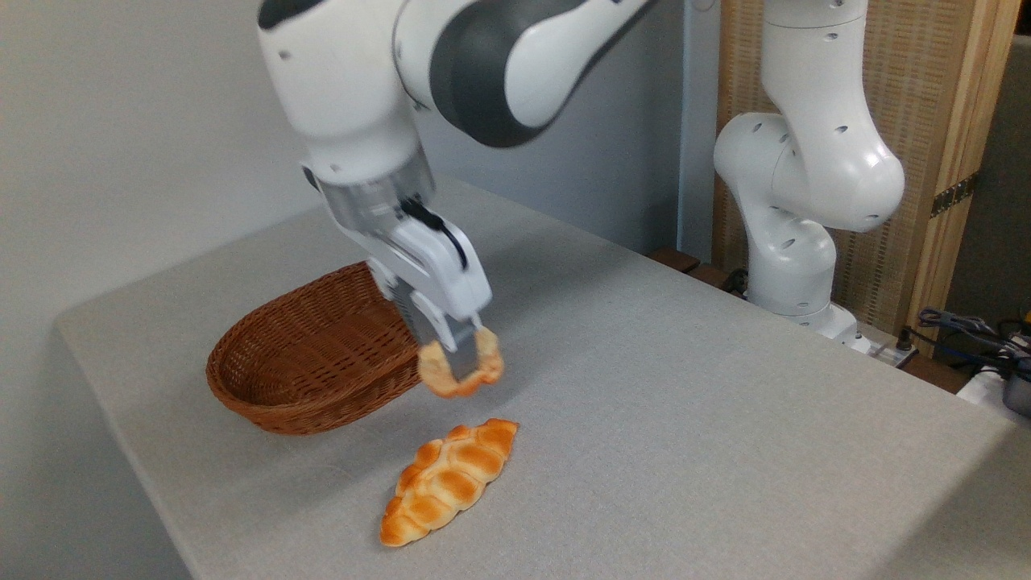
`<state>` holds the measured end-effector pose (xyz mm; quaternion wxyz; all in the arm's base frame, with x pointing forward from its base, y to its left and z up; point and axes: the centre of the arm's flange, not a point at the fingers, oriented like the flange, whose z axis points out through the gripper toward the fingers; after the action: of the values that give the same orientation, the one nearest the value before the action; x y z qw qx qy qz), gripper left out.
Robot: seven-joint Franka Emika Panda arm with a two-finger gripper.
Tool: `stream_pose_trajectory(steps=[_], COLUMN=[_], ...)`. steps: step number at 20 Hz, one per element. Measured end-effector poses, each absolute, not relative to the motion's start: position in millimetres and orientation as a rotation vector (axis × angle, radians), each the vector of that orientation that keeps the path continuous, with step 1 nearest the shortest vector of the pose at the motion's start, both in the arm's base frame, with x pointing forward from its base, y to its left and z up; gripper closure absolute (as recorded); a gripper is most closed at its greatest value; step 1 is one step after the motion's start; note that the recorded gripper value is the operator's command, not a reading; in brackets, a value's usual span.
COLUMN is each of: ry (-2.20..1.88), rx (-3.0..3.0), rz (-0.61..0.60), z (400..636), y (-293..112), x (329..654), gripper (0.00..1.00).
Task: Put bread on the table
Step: 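Lift the bun out of the basket and carry it beside the braided roll, then lower the bun onto the table and open the gripper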
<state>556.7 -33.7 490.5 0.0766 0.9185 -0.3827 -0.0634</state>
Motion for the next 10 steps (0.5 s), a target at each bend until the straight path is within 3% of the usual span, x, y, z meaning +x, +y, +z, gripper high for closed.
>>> stream_pose_trajectory(steps=[1, 2, 5, 10], ry=[-1.168, -1.185, -1.206, -1.216], rx=[2.739, 2.729, 2.715, 2.710], rz=[-0.233, -0.270, -0.338, -0.349], z=[478, 468, 449, 446], y=[-28, -25, -25, -26], x=[552, 548, 540, 539], gripper=[0.02, 0.00, 0.00, 0.00])
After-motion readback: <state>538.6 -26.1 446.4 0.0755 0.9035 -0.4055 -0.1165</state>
